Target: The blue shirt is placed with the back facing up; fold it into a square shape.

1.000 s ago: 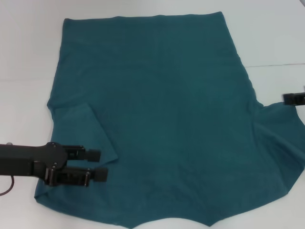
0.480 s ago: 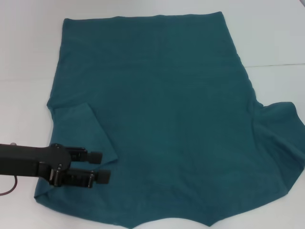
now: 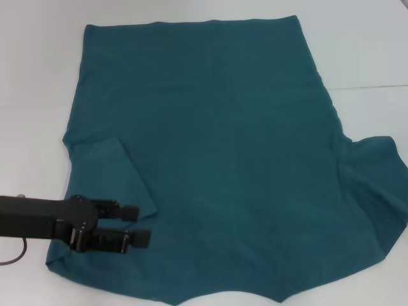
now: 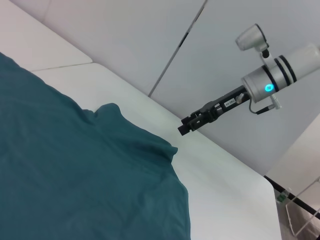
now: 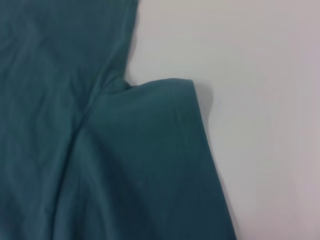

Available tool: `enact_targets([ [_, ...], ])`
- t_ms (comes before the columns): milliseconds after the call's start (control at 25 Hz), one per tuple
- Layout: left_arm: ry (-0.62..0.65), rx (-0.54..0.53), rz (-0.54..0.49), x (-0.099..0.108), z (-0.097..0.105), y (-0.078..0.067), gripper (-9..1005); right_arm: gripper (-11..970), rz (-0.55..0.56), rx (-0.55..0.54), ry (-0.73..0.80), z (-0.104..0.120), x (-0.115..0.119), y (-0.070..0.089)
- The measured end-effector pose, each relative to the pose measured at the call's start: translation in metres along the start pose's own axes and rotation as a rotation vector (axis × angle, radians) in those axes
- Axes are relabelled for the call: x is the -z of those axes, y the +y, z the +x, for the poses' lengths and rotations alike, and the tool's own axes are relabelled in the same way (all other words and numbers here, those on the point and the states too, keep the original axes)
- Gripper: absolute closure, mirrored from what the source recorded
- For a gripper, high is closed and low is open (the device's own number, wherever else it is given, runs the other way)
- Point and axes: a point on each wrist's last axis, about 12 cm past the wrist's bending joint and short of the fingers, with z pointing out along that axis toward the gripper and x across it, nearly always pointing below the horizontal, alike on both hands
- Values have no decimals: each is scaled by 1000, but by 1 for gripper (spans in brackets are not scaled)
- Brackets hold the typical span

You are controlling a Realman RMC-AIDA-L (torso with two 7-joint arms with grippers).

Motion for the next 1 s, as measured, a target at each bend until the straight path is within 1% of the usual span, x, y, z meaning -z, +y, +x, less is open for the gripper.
enact_targets([
  [240,-5,18,-8,0,4,0,200,127,11,-8,-5,1,-10,-3],
  [480,-9,25,-11,-1,6,0,201,128,6,17,10,3,-25,2],
  [920,-13,34,-25,0,10,1,200,130,6,15,23,7,-30,1],
  [1000,-13,35,-23,-1,10,1,199,158,5,13,26,8,-32,1],
])
